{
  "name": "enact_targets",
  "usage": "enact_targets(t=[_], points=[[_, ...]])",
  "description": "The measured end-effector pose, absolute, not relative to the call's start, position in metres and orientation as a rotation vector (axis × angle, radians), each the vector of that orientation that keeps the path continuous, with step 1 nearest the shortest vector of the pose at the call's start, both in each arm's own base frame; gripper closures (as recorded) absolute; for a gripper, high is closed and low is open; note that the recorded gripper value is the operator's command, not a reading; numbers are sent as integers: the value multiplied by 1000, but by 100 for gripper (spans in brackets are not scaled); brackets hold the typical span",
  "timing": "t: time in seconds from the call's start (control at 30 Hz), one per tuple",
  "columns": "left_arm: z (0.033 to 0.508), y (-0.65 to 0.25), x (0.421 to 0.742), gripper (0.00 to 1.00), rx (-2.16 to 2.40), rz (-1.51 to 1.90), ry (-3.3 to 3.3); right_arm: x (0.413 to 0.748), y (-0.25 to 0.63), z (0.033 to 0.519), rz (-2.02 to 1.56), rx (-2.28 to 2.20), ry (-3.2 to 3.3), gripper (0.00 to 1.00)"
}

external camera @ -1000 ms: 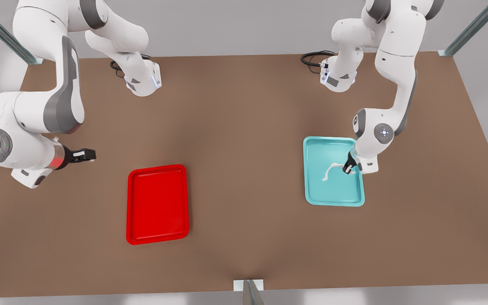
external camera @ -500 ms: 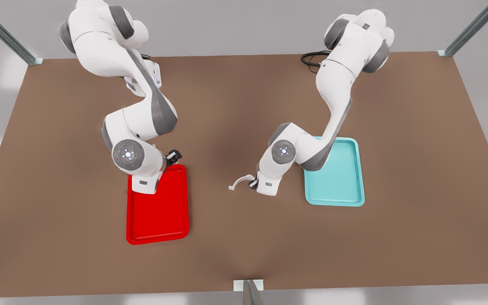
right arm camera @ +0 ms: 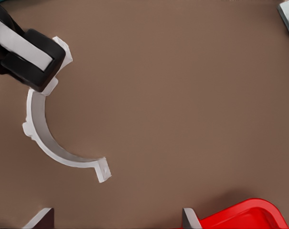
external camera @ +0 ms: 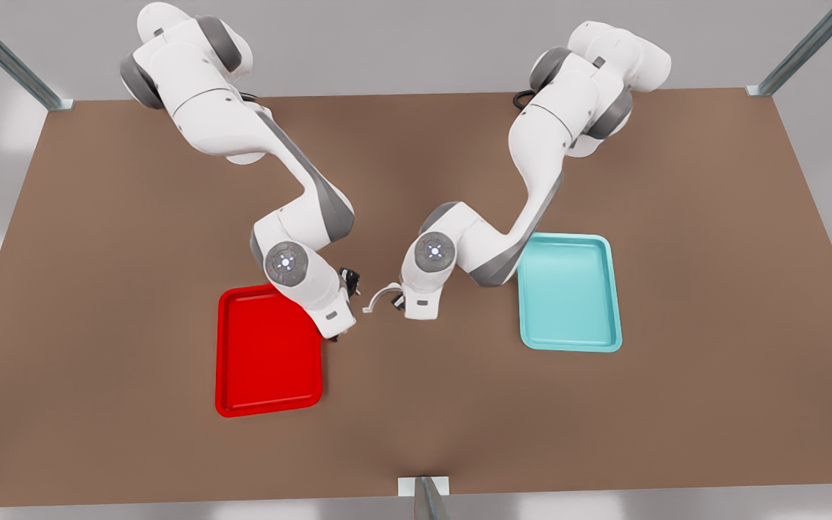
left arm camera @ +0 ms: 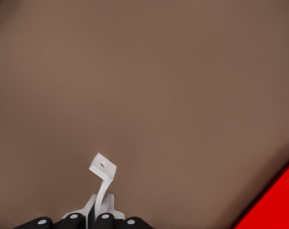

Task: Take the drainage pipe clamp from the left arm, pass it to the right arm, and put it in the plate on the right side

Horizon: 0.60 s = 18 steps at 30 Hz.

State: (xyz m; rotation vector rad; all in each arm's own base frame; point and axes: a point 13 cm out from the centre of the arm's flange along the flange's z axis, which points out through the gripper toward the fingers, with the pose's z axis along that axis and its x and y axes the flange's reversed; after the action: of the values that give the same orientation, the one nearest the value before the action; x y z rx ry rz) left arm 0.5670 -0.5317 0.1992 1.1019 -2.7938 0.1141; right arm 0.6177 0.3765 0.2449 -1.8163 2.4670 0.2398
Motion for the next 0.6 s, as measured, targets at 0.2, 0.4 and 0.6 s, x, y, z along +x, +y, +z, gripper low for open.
enact_targets(t=[0.2, 0.4, 0.6], points=[[198, -531, 565, 79, 1165, 100, -2762, 598, 421, 222, 237, -2096, 2191, 0], [199, -530, 566, 79, 1213, 94, -2739, 599, 433, 204, 221, -2234, 2006, 0], [200, -528, 568, 79, 1250, 94, -2721, 600, 440, 187, 209, -2321, 1876, 0]])
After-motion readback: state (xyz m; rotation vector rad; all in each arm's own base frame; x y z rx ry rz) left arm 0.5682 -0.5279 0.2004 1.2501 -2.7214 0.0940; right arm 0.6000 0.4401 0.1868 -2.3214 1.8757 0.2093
